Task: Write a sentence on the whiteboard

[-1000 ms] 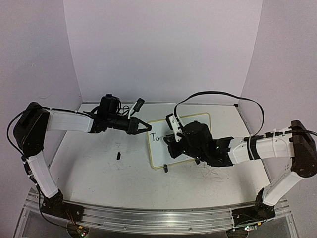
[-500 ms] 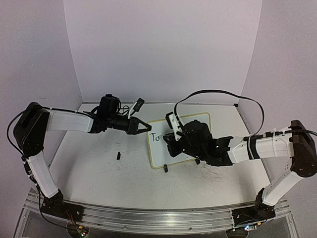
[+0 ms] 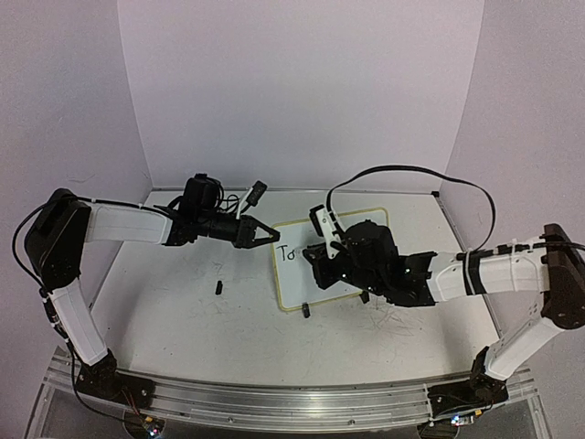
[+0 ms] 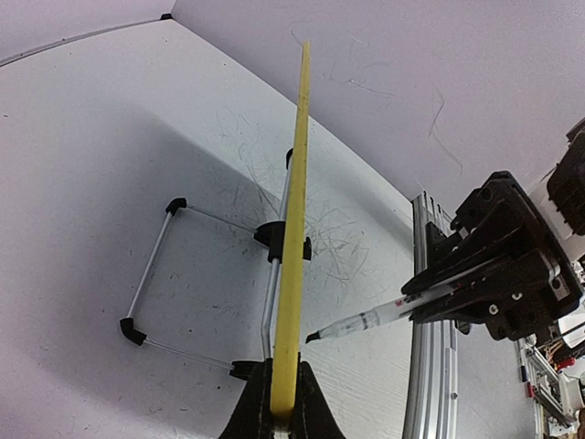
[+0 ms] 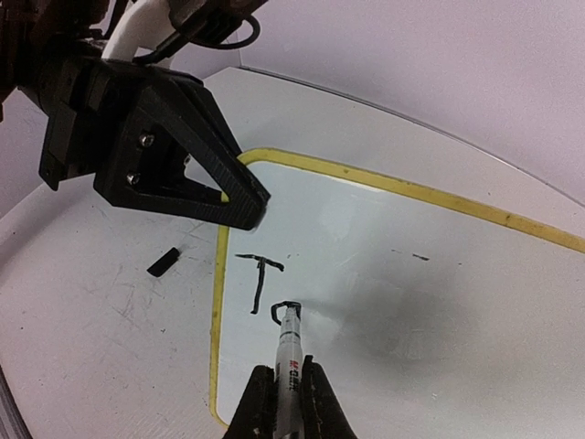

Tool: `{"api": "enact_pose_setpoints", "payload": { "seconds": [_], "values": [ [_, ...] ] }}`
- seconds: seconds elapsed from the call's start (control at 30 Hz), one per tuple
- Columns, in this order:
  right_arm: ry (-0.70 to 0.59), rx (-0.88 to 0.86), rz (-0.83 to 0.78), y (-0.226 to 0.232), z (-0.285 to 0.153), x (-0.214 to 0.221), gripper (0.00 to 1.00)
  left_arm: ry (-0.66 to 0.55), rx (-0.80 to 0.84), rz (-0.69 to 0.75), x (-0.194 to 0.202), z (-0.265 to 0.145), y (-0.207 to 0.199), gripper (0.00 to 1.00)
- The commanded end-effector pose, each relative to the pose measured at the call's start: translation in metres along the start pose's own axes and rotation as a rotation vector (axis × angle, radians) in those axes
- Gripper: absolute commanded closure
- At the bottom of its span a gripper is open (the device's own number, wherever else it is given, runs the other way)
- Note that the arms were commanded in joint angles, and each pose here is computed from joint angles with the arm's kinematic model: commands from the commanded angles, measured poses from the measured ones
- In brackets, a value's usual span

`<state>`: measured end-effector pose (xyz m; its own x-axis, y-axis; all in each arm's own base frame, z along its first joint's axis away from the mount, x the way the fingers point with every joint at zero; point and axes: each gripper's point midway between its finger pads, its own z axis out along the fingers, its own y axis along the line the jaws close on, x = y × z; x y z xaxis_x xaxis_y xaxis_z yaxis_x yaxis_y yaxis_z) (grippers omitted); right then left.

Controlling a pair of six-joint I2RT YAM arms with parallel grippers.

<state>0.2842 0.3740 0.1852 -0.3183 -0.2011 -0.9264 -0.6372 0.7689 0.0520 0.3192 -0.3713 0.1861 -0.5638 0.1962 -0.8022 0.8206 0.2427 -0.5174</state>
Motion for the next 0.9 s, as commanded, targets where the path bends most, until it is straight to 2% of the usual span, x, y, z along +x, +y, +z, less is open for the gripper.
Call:
{"api": "enact_pose_setpoints", "payload": {
  "seconds": [0.0, 0.87],
  "values": [
    [-0.094, 0.031, 0.034, -0.019, -0.019, -0.031, 1.0, -0.035, 0.015, 0.064, -0.015, -0.009, -0.016, 1.0],
    [-0.016, -0.053, -0.004, -0.003, -0.004, -0.011, 1.0, -0.03, 0.014, 0.06, -0.014, -0.007, -0.014, 1.0]
  ]
}}
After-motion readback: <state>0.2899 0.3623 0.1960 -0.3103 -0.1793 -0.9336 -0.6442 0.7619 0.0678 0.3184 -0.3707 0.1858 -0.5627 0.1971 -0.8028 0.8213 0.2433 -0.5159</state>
